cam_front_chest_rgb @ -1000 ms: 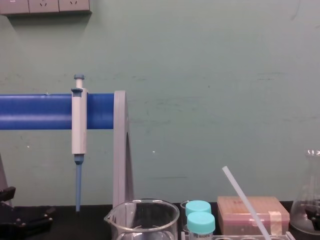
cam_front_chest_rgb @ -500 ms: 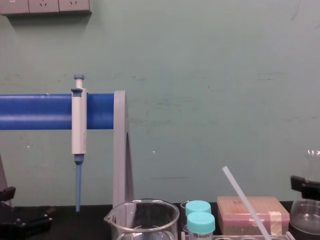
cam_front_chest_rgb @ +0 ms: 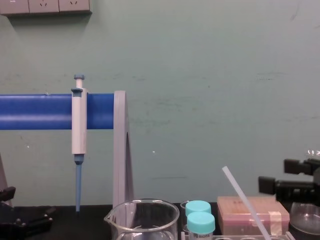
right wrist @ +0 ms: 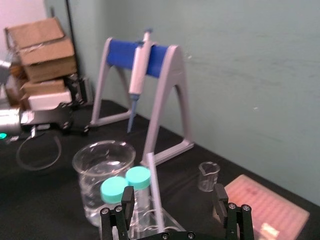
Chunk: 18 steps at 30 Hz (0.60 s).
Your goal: Pick up the stirring rod with one hand, then place it down.
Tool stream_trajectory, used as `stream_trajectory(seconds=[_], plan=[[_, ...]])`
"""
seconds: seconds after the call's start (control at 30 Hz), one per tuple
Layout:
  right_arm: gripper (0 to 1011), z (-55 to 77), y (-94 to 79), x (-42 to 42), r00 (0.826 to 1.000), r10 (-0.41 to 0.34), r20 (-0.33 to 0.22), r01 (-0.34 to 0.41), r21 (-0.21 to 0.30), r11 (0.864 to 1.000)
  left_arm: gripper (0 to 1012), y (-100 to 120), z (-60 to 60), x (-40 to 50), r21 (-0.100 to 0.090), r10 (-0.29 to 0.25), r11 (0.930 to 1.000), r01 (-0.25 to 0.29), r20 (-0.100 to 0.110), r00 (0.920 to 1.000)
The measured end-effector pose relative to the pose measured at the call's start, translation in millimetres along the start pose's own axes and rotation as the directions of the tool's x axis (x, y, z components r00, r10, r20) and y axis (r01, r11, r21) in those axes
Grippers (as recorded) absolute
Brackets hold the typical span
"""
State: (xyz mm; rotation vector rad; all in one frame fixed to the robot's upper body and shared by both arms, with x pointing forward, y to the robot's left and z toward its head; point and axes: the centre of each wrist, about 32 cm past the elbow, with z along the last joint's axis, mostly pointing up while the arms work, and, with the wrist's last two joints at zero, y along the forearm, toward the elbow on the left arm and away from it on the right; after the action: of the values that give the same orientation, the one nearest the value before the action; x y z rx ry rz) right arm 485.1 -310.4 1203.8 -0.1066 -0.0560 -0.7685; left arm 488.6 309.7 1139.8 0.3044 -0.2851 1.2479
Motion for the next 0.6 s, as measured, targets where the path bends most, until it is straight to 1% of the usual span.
stream_trajectory(seconds=[0.07,0.1,0.13,0.17,0.23,0.3,0.33,0.47,0.6], plan=[[1003,-0.1,3.3,-0.7,1.000,0.023,0.010,-0.023,-0.022,0.999,1000,0,0.0,0.0,0.000,0.000,1.0000,0.000,0.000,1.0000],[1003,-1.2,5.8,-0.8,0.999,0.032,0.018,-0.031,-0.041,0.999,1000,0,0.0,0.0,0.000,0.000,1.0000,0.000,0.000,1.0000],[1003,-1.2,5.8,-0.8,0.999,0.032,0.018,-0.031,-0.041,0.999,1000,0,0.0,0.0,0.000,0.000,1.0000,0.000,0.000,1.0000],[1003,-2.4,8.7,-0.6,0.999,0.037,0.026,-0.035,-0.058,0.998,1000,0,0.0,0.0,0.000,0.000,1.0000,0.000,0.000,1.0000],[1003,-3.8,11.6,-0.2,0.999,0.040,0.032,-0.038,-0.071,0.997,1000,0,0.0,0.0,0.000,0.000,1.0000,0.000,0.000,1.0000],[1003,-6.8,18.6,0.7,0.998,0.044,0.037,-0.041,-0.093,0.995,1000,0,0.0,0.0,0.000,0.000,1.0000,0.000,0.000,1.0000],[1003,-6.8,18.6,0.7,0.998,0.044,0.037,-0.041,-0.093,0.995,1000,0,0.0,0.0,0.000,0.000,1.0000,0.000,0.000,1.0000],[1003,-10.4,29.2,1.3,0.998,0.045,0.037,-0.041,-0.108,0.993,1000,0,0.0,0.0,0.000,0.000,1.0000,0.000,0.000,1.0000],[1003,-11.5,37.9,0.9,0.998,0.042,0.038,-0.037,-0.104,0.994,1000,0,0.0,0.0,0.000,0.000,1.0000,0.000,0.000,1.0000]])
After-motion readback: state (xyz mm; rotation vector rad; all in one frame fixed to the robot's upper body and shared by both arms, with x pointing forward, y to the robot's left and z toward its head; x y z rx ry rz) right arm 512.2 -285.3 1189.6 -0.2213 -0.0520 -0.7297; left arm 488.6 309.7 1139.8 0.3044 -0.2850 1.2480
